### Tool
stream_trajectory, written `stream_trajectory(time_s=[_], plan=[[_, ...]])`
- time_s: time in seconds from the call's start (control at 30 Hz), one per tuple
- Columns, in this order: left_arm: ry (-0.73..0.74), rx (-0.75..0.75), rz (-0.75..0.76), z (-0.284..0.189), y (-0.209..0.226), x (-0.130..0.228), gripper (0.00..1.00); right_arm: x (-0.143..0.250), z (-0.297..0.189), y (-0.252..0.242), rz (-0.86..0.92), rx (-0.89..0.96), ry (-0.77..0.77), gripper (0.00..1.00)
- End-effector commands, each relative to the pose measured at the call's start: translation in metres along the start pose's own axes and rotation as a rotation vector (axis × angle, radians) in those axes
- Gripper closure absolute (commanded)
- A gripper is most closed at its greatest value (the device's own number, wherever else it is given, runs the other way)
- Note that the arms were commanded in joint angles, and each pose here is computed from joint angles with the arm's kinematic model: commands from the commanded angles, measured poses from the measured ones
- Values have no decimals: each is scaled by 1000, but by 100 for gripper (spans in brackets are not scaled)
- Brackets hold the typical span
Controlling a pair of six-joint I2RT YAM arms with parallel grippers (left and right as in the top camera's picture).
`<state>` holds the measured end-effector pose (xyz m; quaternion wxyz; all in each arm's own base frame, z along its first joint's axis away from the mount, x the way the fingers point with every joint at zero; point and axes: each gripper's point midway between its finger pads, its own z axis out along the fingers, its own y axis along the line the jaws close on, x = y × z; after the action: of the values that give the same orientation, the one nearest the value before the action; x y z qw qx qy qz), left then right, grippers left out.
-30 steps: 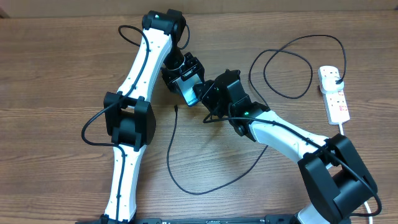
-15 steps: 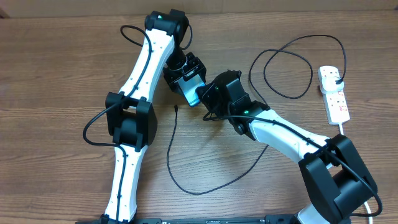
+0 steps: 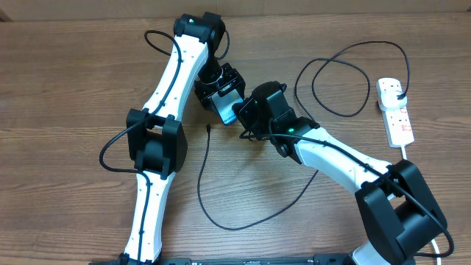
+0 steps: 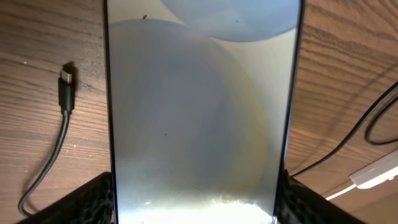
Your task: Plug charger to phone and switch on socket
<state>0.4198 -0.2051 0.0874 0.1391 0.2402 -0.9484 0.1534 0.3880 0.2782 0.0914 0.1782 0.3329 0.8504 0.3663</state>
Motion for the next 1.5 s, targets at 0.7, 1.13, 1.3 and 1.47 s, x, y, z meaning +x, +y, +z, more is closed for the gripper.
stream_trajectory(time_s=[0.7,1.13,1.3,1.47], plan=[[-149,173,307,-93,-26,18,0,-105,-170,24,-206,-181,-102,96],[-337,64,515,-138,-24,72,1,-110,-178,5,-269,-151,-64,96],[-378,-107,470,-146,32,89,0,-110,-178,4,-267,-149,-63,96],[-429,-35,473,-139,49,102,0,-109,-177,3,-266,-145,-59,96]])
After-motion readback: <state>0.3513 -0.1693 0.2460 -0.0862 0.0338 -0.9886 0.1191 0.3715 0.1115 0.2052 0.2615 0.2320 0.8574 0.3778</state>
